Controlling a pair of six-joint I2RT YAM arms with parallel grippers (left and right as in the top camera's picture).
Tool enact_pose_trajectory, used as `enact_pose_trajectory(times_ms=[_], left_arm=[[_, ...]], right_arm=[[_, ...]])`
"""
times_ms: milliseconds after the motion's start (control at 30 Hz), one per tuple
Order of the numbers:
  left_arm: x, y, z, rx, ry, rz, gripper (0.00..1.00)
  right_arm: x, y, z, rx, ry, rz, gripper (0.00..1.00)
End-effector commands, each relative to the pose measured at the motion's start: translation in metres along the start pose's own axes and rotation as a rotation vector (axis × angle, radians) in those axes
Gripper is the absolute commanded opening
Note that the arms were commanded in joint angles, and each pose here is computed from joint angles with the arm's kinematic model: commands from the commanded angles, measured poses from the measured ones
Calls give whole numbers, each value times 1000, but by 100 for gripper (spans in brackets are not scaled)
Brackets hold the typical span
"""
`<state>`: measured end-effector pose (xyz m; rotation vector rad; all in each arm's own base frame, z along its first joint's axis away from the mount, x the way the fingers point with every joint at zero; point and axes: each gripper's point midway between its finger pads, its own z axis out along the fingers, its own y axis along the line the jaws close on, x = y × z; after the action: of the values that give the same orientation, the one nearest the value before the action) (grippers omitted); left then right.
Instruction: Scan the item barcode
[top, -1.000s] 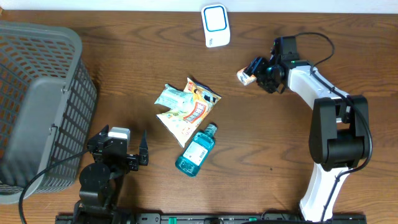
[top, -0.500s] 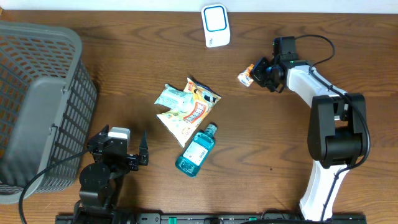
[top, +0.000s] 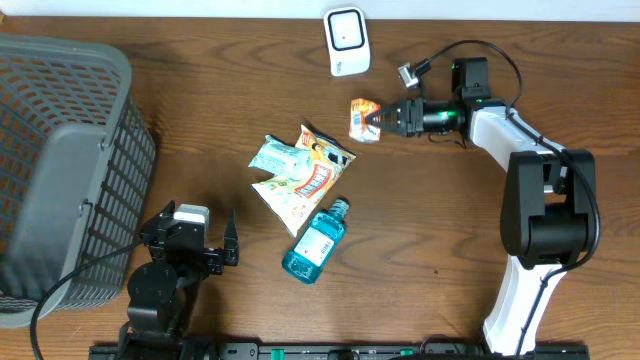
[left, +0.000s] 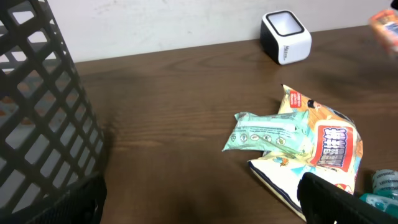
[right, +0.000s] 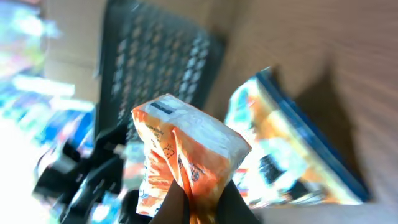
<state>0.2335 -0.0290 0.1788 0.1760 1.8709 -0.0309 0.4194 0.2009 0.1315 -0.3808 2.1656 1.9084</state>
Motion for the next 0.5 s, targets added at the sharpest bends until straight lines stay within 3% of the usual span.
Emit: enact_pose_trajectory(times_ms=[0,467], left_arm=[[0,-2,0,12,-2,-1,98],[0,-2,0,12,-2,-1,98]], right_arm=[[17,25,11,-150,41,-185,1],[128,77,67,-256,231,-292,1]])
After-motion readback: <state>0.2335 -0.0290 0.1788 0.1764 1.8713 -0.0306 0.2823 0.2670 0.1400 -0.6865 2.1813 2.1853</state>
